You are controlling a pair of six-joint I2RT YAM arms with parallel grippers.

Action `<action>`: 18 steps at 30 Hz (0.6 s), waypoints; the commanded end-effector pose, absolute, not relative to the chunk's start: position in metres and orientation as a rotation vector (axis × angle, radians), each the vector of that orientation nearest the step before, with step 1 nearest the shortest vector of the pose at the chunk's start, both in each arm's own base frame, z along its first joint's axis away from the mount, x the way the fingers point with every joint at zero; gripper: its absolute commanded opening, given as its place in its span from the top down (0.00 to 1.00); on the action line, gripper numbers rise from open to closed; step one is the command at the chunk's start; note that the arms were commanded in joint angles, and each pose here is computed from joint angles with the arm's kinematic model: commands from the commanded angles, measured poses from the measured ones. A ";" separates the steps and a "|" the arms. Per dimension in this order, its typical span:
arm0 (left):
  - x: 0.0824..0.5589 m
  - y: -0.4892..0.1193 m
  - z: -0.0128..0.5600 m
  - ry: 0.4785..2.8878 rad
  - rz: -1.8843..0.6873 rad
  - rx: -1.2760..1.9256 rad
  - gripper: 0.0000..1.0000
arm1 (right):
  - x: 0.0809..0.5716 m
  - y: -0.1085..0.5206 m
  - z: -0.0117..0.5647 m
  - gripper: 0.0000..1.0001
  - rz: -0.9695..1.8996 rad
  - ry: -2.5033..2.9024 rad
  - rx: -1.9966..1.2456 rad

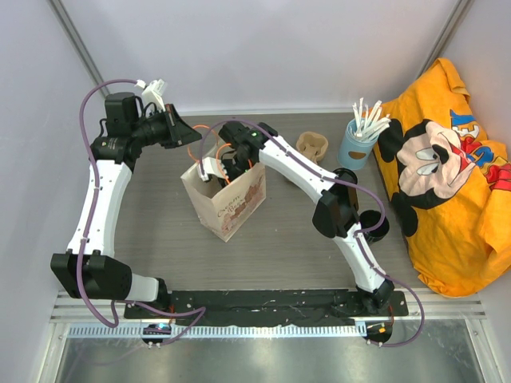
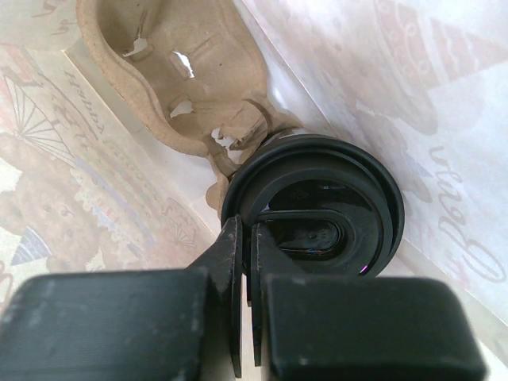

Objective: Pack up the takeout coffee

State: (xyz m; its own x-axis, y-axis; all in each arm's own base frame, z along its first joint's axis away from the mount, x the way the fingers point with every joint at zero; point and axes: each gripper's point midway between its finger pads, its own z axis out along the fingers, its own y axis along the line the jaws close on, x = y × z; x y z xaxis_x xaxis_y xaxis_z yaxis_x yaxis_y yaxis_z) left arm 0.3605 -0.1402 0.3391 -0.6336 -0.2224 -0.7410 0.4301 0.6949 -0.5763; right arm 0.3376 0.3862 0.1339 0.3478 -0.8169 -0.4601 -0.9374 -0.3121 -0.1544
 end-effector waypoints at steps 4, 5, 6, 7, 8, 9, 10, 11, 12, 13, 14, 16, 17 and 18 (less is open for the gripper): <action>0.362 -0.139 0.354 2.003 -0.940 0.197 0.92 | 0.338 0.377 0.131 0.99 0.428 1.594 -2.216; 0.362 -0.140 0.354 2.002 -0.941 0.199 0.92 | 0.337 0.377 0.131 0.99 0.429 1.593 -2.215; 0.362 -0.140 0.355 2.000 -0.941 0.199 0.92 | 0.337 0.377 0.131 0.99 0.430 1.594 -2.216; 0.361 -0.140 0.355 2.001 -0.942 0.198 0.92 | 0.337 0.377 0.131 0.99 0.430 1.594 -2.216; 0.361 -0.139 0.354 2.005 -0.941 0.196 0.92 | 0.338 0.377 0.131 0.99 0.431 1.592 -2.215; 0.361 -0.139 0.355 2.001 -0.939 0.199 0.92 | 0.338 0.378 0.132 0.99 0.430 1.590 -2.213; 0.360 -0.139 0.355 2.003 -0.939 0.198 0.92 | 0.338 0.378 0.132 0.99 0.430 1.590 -2.213; 0.361 -0.139 0.355 2.003 -0.938 0.197 0.92 | 0.338 0.378 0.133 0.99 0.432 1.589 -2.210; 0.361 -0.139 0.355 2.002 -0.937 0.198 0.92 | 0.338 0.378 0.134 0.99 0.433 1.587 -2.208; 0.360 -0.139 0.356 2.000 -0.937 0.199 0.92 | 0.338 0.378 0.133 0.99 0.434 1.590 -2.208; 0.360 -0.139 0.355 2.002 -0.939 0.196 0.92 | 0.338 0.378 0.134 0.99 0.433 1.586 -2.208; 0.360 -0.139 0.356 2.000 -0.938 0.198 0.92 | 0.338 0.378 0.134 0.99 0.431 1.586 -2.208; 0.360 -0.139 0.355 2.000 -0.939 0.197 0.92 | 0.338 0.378 0.134 0.99 0.429 1.587 -2.208; 0.360 -0.139 0.356 1.998 -0.939 0.196 0.92 | 0.337 0.378 0.134 0.99 0.432 1.589 -2.210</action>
State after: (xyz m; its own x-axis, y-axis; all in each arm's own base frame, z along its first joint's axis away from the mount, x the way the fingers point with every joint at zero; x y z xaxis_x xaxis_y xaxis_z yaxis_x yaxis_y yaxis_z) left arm 0.3606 -0.1401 0.3391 -0.6319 -0.2198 -0.7432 0.4325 0.6957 -0.5735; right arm 0.3381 0.3863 0.1339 0.3419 -0.8156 -0.4669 -0.9395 -0.3073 -0.1512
